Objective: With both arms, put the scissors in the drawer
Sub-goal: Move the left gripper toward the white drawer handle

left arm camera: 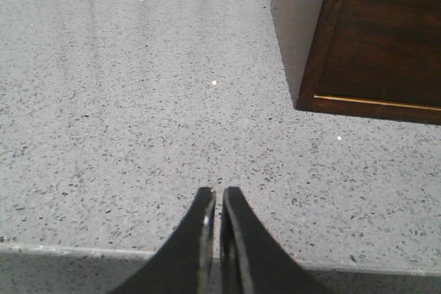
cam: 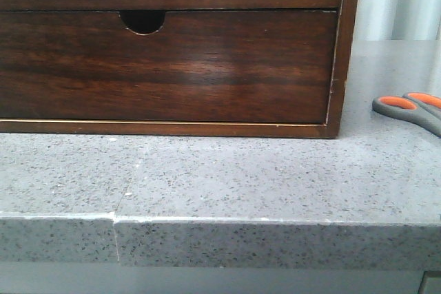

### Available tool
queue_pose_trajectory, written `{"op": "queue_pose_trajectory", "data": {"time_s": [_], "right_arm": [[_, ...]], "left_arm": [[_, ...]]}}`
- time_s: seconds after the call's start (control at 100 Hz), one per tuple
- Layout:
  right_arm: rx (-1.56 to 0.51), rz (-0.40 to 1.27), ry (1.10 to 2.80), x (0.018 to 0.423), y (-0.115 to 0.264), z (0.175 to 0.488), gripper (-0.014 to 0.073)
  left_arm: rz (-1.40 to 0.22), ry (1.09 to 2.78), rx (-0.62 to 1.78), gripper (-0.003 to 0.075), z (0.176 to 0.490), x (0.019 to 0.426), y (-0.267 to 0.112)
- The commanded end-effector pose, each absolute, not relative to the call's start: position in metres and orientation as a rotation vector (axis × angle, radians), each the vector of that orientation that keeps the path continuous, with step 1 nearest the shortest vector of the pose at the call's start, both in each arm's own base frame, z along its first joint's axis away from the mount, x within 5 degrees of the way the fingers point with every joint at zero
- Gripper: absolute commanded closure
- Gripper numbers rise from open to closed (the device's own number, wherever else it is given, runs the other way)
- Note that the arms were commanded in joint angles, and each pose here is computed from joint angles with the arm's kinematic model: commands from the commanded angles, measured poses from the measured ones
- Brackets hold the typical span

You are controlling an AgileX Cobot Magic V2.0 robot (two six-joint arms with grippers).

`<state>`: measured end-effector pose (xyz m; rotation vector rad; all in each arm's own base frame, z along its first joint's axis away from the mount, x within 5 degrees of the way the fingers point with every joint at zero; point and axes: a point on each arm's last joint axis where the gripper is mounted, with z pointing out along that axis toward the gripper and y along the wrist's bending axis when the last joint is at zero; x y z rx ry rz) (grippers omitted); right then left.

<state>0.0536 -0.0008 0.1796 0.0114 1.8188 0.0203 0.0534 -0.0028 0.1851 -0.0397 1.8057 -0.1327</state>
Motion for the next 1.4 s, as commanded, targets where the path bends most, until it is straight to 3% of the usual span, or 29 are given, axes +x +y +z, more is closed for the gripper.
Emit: {"op": "queue_pose_trajectory", "data": {"time_s": [0.0,0.83,0.93,1.02,1.09,1.21,1.29,1.39], "right_arm": [[0.007,0.013,1.803,0.053,-0.001,0.172,0.064],[0.002,0.006,1.8,0.053,-0.001,0.172,0.064],[-0.044,-0.049,1.749,0.054,-0.002,0.177,0.064],[-0.029,-0.001,1.649,0.055,0.0,0.186,0.064],[0.049,0.113,1.526,0.056,0.002,0.197,0.064],[0.239,0.31,1.358,0.054,0.0,0.211,0.064],[0.294,0.361,1.347,0.054,-0.001,0.211,0.064],[0.296,0.365,1.36,0.054,-0.001,0.21,0.064]], "left_arm": [[-0.143,1.747,-0.042,0.074,0.184,0.053,-0.003],[-0.143,1.747,-0.042,0.074,0.184,0.053,-0.003],[-0.127,1.743,-0.031,0.074,0.185,0.053,-0.003],[-0.125,1.724,-0.026,0.074,0.186,0.053,-0.003],[-0.195,1.676,-0.066,0.074,0.191,0.054,-0.004],[-0.526,1.583,-0.316,0.074,0.198,0.053,-0.009],[-0.678,1.548,-0.439,0.074,0.2,0.053,-0.011],[-0.756,1.514,-0.508,0.074,0.202,0.053,-0.011]]}}
